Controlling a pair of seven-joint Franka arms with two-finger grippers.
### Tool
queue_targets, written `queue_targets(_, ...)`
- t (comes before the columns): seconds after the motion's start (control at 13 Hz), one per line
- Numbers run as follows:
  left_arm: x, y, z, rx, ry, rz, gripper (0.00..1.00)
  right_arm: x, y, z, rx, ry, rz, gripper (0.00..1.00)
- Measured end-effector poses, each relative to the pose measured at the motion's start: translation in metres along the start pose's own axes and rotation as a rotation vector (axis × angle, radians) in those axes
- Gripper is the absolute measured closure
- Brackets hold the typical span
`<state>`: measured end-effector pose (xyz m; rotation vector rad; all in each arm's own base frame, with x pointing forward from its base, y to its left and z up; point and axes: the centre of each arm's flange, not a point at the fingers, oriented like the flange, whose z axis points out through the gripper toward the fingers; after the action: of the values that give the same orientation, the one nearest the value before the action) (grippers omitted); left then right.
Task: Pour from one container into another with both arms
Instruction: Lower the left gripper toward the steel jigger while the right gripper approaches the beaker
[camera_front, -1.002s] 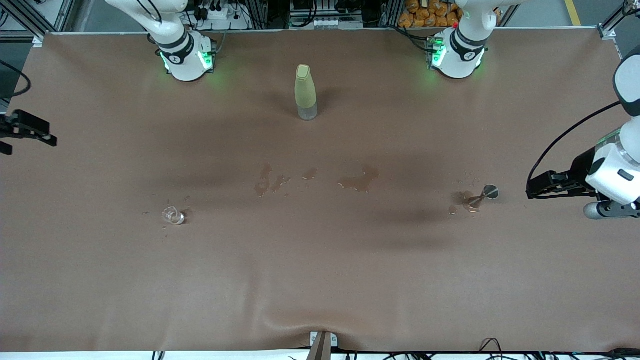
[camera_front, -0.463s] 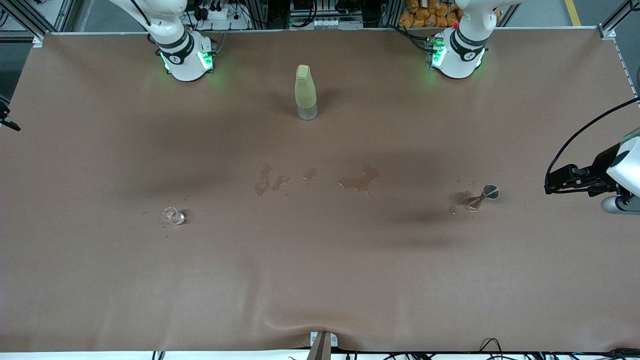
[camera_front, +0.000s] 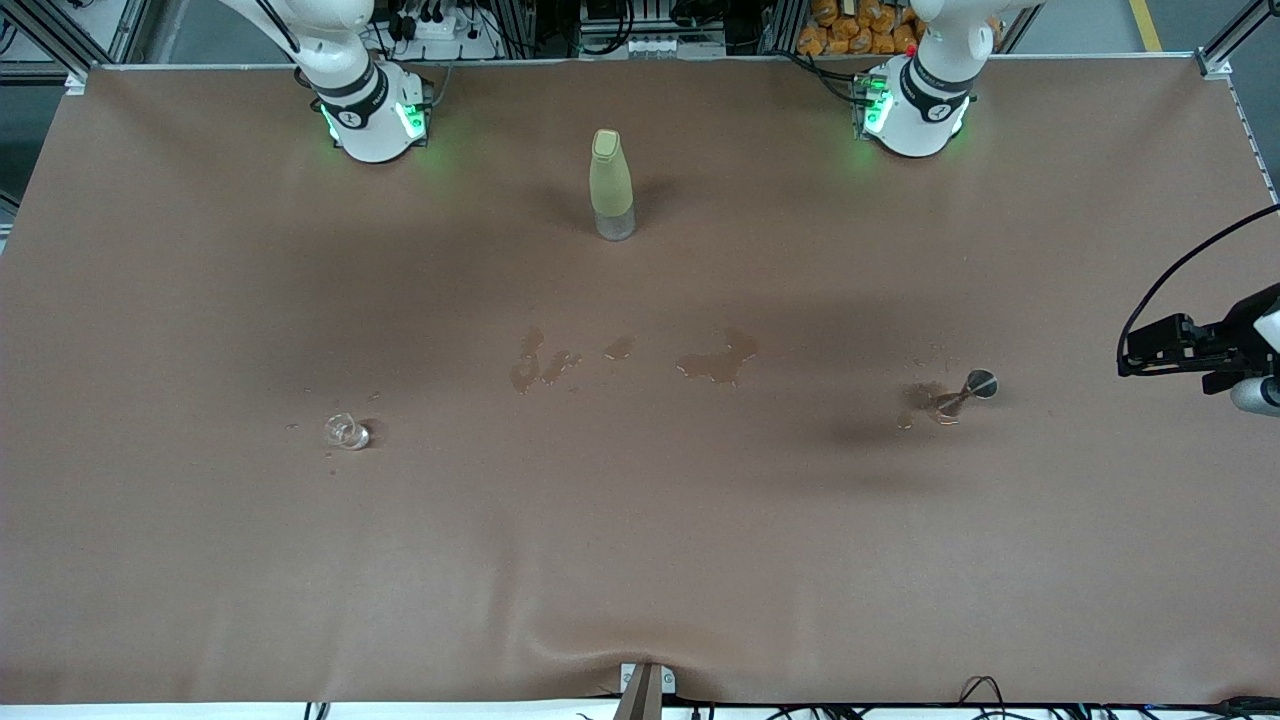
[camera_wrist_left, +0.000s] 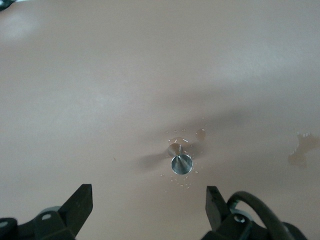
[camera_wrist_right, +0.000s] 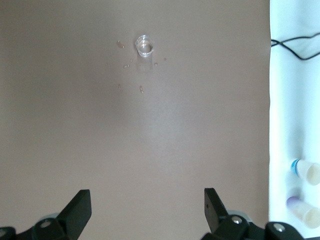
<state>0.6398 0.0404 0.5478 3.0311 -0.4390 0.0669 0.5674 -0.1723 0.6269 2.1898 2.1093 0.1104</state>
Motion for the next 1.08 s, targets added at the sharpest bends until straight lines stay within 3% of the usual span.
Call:
queue_targets(0.31,0.007,0.001,0.015,-0.138,0.071,0.402,0.00,-0.003,0.003,0.005,-0.005,0.003,-0.025,0.00)
queue_targets(0.46,0.005,-0.020,0.028,-0.235,0.143,0.507,0.00,-0.001,0.013,0.021,-0.017,0.032,-0.023,0.00)
queue_targets(0.77,-0.008,-0.077,0.070,-0.361,0.290,0.761,0.00,0.006,0.043,0.090,-0.004,0.162,0.004,0.00)
queue_targets(1.08,-0.029,-0.108,0.132,-0.567,0.423,0.971,0.00,0.013,0.058,0.169,0.056,0.335,0.037,0.00)
